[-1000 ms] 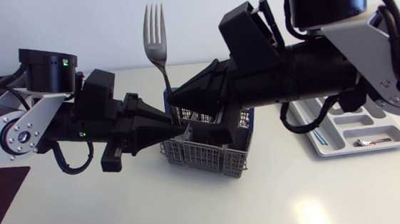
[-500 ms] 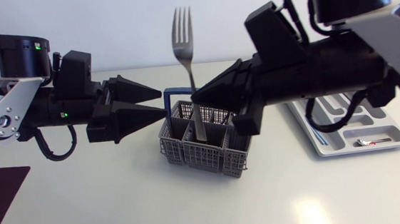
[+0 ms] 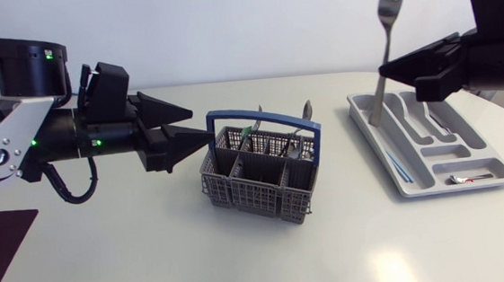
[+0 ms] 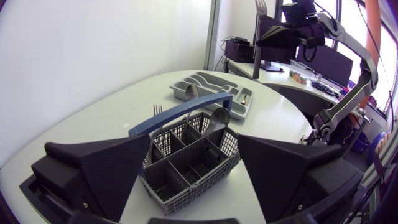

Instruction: Sort the cutlery from the basket into the organizer compartments.

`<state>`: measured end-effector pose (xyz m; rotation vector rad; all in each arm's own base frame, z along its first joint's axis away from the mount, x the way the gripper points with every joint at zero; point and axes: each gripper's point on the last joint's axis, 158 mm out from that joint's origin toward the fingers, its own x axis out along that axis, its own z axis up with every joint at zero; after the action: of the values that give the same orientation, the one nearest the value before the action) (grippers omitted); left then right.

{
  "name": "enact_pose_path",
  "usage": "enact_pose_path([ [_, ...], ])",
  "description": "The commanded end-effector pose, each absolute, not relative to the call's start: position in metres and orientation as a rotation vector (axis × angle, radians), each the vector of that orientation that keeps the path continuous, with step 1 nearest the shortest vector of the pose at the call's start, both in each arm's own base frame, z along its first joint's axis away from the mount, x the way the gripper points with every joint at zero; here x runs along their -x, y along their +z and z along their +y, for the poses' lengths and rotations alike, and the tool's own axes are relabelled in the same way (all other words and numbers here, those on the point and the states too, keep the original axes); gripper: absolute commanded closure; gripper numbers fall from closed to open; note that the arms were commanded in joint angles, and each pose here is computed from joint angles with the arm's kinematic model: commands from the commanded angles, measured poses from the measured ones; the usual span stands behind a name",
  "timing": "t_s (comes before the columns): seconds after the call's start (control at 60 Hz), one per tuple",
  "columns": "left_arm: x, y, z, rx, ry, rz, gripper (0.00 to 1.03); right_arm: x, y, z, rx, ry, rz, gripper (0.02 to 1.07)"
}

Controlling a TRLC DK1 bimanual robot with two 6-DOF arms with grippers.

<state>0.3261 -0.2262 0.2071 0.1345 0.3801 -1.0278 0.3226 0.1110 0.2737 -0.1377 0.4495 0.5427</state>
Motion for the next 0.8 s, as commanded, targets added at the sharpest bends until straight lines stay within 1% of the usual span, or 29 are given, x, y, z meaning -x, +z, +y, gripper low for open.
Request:
enact_pose_path([
  [0.0, -0.332, 0.211, -0.231, -0.162, -1.004, 0.374, 0.06, -0.343, 0.273, 0.076, 0.152, 0.440, 0.466, 1.01],
  [0.167, -0.348, 0.201, -0.224, -0.206, -0.910, 0.416, 0.06, -0.381, 0.251, -0.003, 0.152, 0.213, 0.533, 1.01],
  [0.467, -0.350, 0.181, -0.218, -0.317, -0.834, 0.448, 0.06, -0.449, 0.188, -0.095, 0.212, -0.083, 0.696, 1.01],
  [0.783, -0.349, 0.172, -0.212, -0.355, -0.814, 0.467, 0.06, -0.501, 0.124, -0.163, 0.215, -0.248, 0.873, 1.01],
])
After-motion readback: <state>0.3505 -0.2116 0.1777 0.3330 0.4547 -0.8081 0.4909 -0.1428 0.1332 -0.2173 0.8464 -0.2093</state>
